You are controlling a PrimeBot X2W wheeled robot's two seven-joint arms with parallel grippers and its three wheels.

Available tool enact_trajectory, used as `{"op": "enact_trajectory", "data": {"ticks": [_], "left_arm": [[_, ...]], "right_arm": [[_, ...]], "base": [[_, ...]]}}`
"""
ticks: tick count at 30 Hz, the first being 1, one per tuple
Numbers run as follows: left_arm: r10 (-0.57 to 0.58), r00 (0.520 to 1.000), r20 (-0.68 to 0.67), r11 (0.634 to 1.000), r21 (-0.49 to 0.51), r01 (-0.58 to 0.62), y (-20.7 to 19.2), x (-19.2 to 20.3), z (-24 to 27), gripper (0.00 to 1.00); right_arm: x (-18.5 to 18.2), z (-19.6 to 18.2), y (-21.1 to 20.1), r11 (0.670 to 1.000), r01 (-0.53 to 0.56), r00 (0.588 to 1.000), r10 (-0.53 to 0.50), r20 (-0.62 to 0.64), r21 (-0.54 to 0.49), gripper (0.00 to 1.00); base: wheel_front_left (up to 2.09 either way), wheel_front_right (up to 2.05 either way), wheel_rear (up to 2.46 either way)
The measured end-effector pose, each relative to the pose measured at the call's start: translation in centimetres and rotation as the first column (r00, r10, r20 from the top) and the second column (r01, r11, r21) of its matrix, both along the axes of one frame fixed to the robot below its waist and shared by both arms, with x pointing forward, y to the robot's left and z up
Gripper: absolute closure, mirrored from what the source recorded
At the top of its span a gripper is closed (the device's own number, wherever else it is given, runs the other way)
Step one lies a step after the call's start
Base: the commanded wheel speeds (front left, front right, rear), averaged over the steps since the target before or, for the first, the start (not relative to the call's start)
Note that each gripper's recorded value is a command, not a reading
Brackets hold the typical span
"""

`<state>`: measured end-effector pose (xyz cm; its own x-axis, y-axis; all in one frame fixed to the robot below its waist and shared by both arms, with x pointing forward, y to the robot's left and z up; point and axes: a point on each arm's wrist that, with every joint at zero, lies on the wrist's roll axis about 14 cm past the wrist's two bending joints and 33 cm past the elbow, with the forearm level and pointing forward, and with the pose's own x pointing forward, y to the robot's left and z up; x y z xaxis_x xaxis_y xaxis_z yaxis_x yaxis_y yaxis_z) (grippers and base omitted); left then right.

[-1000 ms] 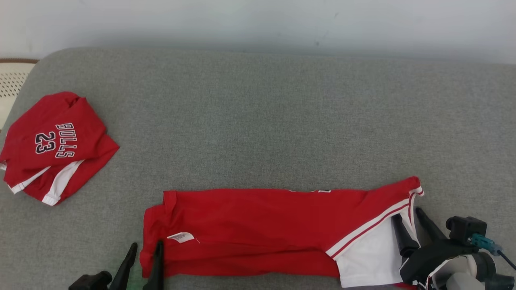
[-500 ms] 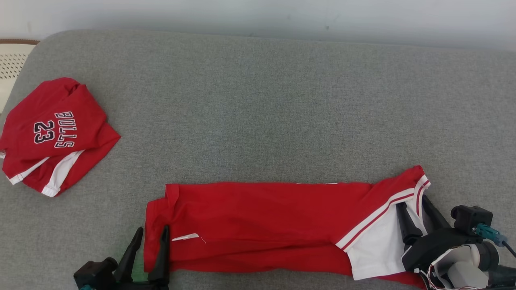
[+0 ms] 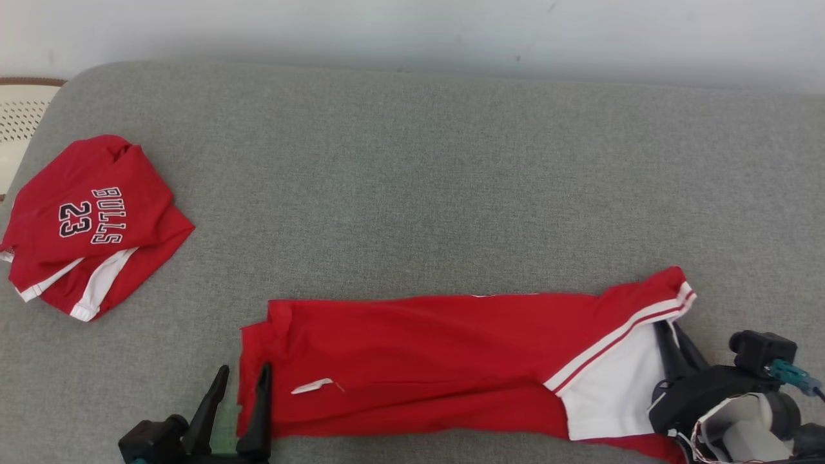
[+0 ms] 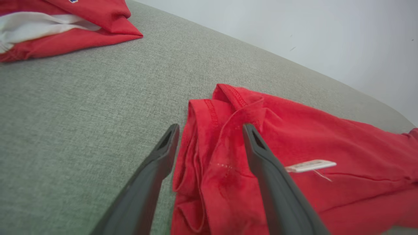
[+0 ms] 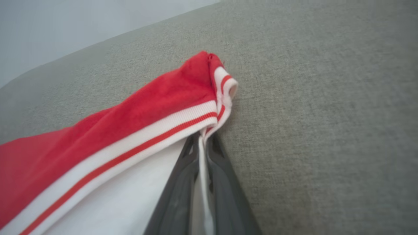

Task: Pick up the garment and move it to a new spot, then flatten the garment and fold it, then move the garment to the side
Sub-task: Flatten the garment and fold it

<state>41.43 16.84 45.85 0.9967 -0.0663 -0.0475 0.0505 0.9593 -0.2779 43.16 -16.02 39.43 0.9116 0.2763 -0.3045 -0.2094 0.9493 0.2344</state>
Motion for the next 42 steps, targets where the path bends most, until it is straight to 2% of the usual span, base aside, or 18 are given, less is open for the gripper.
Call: {"op": "enact_trajectory", "data": {"ticks": [10,15,20,24,32,37,42], "left_arm": [[-0.008,1.0,0.008,1.0,0.002,0.008,-0.3,-0.8,0.4,0.0],[-0.025,1.0,0.014,1.0,-0.001,0.025,-0.9,-0.9,0.6,0.0],[-0.054,0.998,0.016,0.999,-0.009,0.054,-2.0,-1.2,0.7,0.0],[-0.076,0.997,0.03,0.997,-0.018,0.076,-2.8,-1.1,1.2,0.0],[-0.118,0.992,0.04,0.992,-0.033,0.119,-4.4,-1.3,1.5,0.0],[-0.138,0.989,0.047,0.989,-0.04,0.14,-5.2,-1.5,1.8,0.0],[-0.149,0.987,0.053,0.987,-0.047,0.151,-5.6,-1.7,2.1,0.0]], "right_arm": [[0.6,1.5,-6.6,0.986,0.119,0.992,-0.115,0.04,-0.116,1.0],[0.9,3.4,-10.4,0.967,0.188,0.981,-0.175,0.087,-0.175,1.0],[0.6,4.9,-12.0,0.954,0.213,0.974,-0.19,0.122,-0.21,1.0],[0.3,5.8,-10.4,0.963,0.17,0.979,-0.141,0.149,-0.208,1.0],[-1.4,7.3,-4.7,0.986,-0.007,0.985,0.035,0.168,-0.166,1.0],[-3.2,8.8,-1.2,0.982,-0.137,0.974,0.157,0.16,-0.129,1.0],[-4.9,10.4,3.6,0.954,-0.289,0.942,0.298,0.156,-0.079,1.0]], "base": [[0.0,0.0,0.0],[0.0,0.0,0.0],[0.0,0.0,0.0],[0.0,0.0,0.0],[0.0,0.0,0.0],[0.0,0.0,0.0],[0.0,0.0,0.0]]}}
